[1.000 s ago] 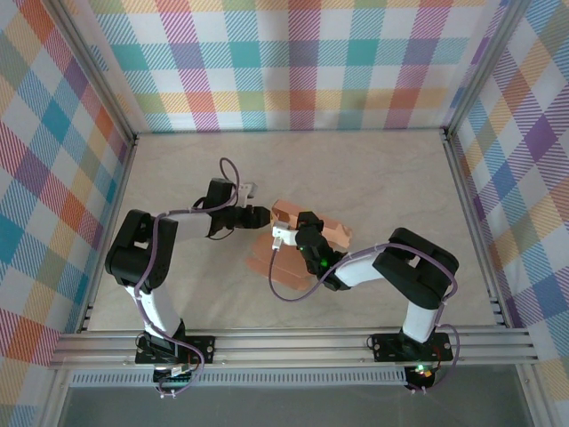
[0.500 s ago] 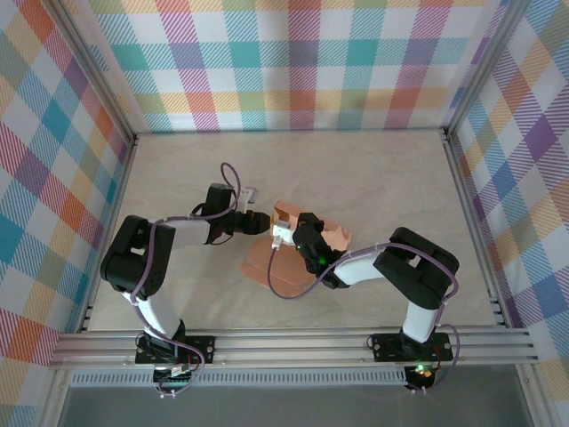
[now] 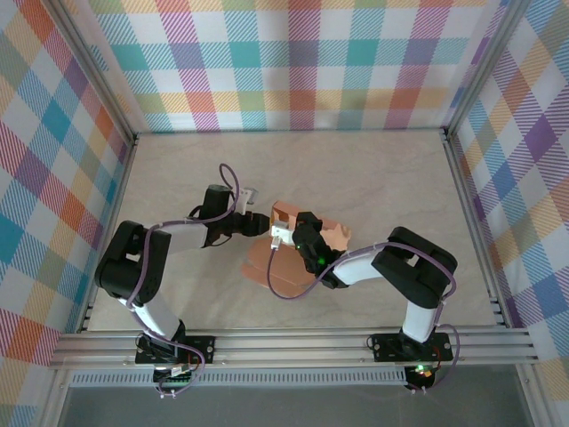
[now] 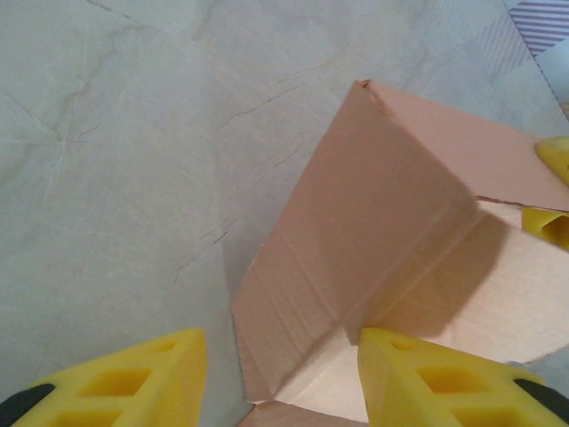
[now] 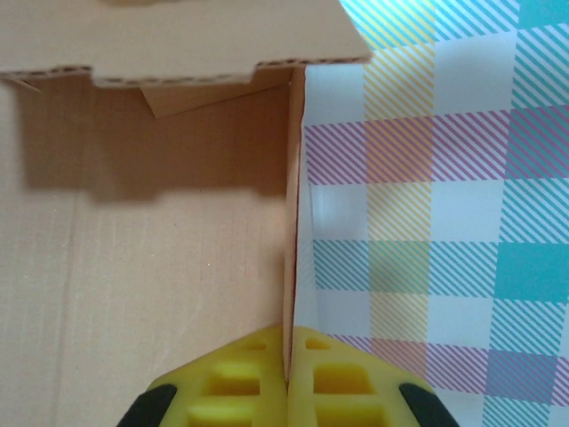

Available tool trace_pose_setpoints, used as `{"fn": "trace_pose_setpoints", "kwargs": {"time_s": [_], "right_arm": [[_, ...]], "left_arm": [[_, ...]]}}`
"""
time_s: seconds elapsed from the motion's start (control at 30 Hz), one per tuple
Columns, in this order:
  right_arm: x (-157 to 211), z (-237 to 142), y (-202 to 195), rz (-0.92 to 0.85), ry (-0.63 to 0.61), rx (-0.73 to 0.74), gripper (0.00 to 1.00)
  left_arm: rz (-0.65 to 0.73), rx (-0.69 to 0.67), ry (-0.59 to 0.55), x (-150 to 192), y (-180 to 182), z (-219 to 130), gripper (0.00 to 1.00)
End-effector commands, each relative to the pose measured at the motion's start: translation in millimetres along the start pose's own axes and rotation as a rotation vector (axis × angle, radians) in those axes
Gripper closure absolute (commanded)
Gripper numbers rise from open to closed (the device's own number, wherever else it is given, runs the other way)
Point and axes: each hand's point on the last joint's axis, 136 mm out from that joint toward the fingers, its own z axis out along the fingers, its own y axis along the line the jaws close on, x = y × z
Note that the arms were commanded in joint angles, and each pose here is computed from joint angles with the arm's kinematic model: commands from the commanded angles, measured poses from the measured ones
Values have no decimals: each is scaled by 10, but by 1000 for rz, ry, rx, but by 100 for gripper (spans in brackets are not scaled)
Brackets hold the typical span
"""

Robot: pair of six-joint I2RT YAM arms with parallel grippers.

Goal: Fold the paper box

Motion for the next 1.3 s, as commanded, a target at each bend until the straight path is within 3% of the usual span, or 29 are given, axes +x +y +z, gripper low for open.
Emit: {"fn": "trace_pose_setpoints", "kwargs": {"time_s": [0.0, 0.4, 0.73, 1.27], "right_arm": [[-88, 0, -27, -25, -33, 23, 100], [-104, -36, -116, -3, -33, 9, 100], [-131, -60, -25, -15, -34, -35, 100], [-239, -121, -61, -15, -56, -31, 100]], "left_arm": [[55, 27, -12, 3, -132, -37, 51], [58, 16, -25, 45, -101, -51, 51], [139, 27, -64, -40, -136, -54, 49], [39, -22, -16, 22, 55, 97, 59]]}}
